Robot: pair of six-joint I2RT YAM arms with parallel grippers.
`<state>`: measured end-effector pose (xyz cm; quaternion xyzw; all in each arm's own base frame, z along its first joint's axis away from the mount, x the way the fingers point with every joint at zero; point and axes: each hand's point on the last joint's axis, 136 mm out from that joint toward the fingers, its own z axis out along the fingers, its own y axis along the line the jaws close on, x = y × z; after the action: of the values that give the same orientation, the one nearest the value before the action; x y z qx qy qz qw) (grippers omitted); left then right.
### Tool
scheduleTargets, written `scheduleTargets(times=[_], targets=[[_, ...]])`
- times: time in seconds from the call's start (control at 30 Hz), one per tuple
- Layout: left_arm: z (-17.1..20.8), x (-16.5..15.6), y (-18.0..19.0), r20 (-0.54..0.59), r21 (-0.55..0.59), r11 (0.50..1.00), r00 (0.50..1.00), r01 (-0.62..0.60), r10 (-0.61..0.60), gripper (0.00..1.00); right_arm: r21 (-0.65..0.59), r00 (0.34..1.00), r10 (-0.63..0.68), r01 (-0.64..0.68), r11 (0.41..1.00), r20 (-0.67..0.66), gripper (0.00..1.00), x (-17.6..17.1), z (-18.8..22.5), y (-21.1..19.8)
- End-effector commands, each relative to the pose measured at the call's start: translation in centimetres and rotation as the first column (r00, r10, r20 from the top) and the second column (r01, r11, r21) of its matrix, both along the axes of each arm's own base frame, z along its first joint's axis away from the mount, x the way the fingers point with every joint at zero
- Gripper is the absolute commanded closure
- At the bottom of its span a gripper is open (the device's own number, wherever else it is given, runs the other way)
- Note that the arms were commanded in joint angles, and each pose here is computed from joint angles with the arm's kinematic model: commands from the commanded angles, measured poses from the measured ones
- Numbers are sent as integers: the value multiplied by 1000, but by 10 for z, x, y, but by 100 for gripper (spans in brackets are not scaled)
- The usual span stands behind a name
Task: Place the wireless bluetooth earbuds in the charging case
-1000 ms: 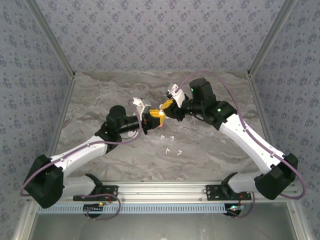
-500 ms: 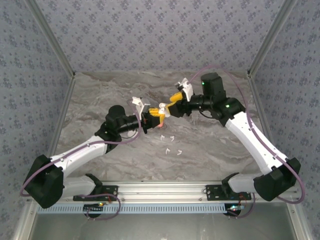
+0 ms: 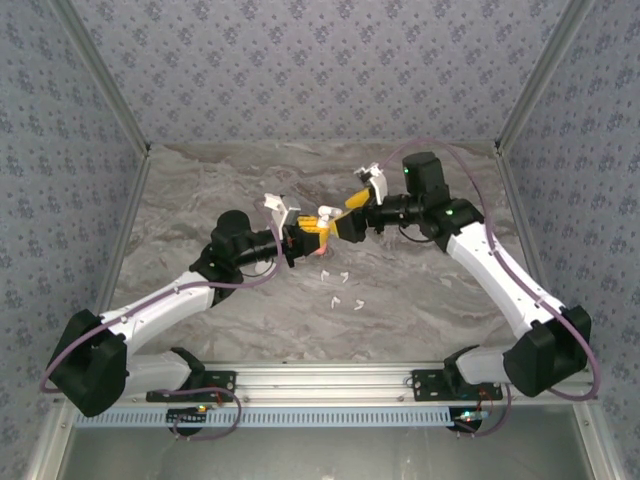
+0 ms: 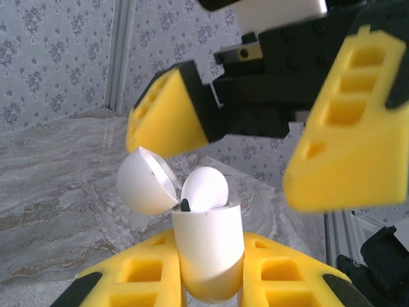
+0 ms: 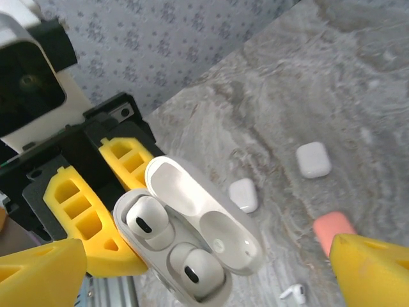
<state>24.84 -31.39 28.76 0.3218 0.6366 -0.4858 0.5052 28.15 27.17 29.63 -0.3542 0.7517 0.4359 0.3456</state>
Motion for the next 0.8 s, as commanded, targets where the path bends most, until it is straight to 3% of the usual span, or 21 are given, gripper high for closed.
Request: scheduleTargets(times=[0.0, 0.37, 0.77], targets=[[39, -5, 1, 80, -75, 997, 997, 18, -12, 91, 47, 996, 92, -92, 995, -16, 0, -13, 13, 13], [32, -1, 1, 69, -59, 998, 998, 2, 2, 90, 75, 988, 151, -154, 985, 39, 0, -34, 35, 10], [31, 4, 0, 67, -53, 998, 998, -16, 19, 91, 43, 992, 123, -125, 991, 34, 0, -44, 29, -1]])
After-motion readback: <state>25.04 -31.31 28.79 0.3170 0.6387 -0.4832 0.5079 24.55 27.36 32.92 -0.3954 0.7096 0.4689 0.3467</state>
